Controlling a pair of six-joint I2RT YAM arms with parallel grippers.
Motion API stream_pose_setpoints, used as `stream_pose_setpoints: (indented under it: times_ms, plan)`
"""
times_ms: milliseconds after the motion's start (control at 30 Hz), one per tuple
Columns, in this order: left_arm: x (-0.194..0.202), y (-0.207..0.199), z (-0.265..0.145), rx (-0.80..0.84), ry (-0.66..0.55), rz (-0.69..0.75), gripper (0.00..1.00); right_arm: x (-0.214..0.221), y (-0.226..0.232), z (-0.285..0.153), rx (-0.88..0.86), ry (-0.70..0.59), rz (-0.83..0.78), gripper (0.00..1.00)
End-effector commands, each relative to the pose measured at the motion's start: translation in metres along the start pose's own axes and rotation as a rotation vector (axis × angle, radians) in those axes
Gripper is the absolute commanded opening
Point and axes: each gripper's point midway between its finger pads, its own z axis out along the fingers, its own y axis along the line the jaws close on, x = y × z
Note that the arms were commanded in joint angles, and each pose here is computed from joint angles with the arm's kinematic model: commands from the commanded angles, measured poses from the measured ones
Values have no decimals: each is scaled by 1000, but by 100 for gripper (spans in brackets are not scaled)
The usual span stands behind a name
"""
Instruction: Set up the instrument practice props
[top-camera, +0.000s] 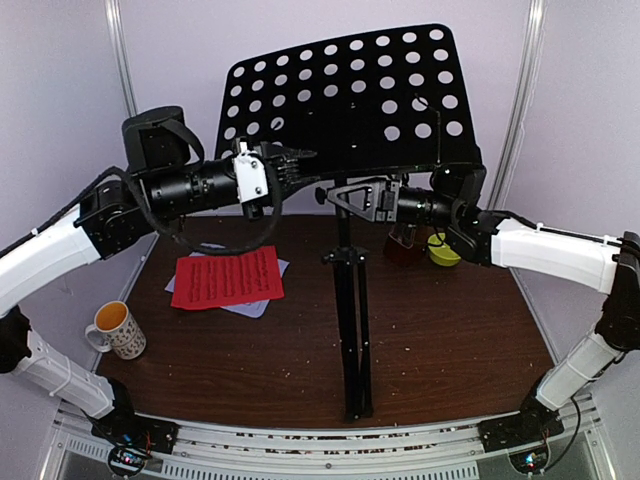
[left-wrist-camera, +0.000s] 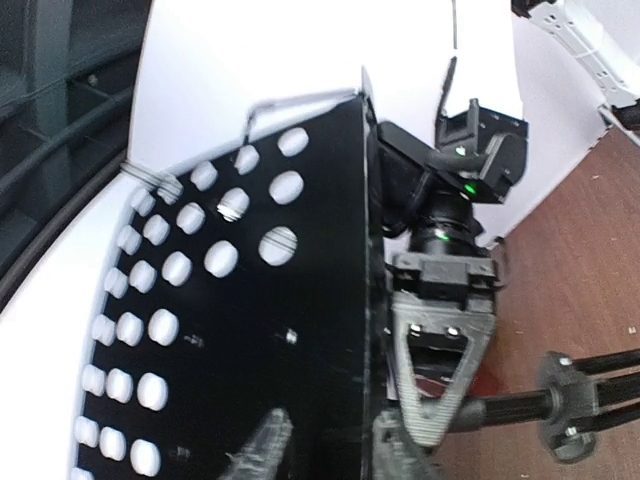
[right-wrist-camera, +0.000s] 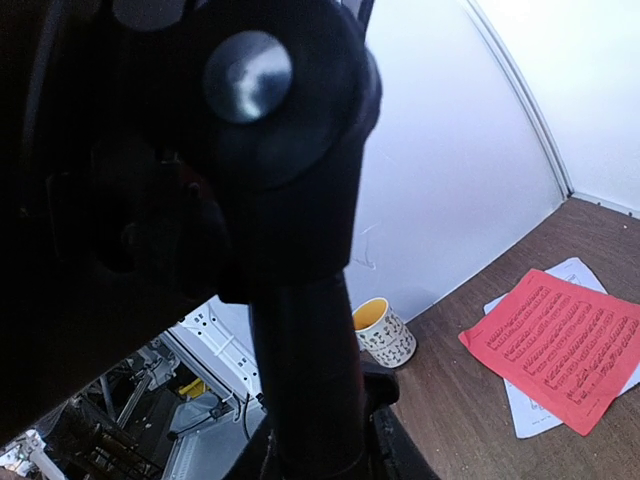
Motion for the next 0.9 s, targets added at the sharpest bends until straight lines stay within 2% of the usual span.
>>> stream_pose_setpoints:
  times_ms: [0,167,300,467,567,700,800,867]
  plan:
    - [-64,103,-58,-377,-163,40,42,-61,46,-17,-49,-167,-132,0]
    - [-54,108,-77,-444,-128,-82,62,-102,67,-36,-28,-290,-216,0]
    - [-42,112,-101,-513,-91,-231,69,-126,83,-52,4,-374,-283,0]
    - [-14,99,-122,-560,0,-423,75,-144,95,-69,66,-461,-366,0]
    - [13,74,-121,-517,107,-561,77,-148,101,-75,84,-482,-410,0]
    - [44,23,-114,-453,184,-694,80,-149,113,-81,58,-502,-457,0]
    - [61,-9,-109,-442,170,-809,81,-153,116,-85,67,-528,-458,0]
    - [75,-32,-100,-426,181,-886,79,-161,110,-92,134,-567,-445,0]
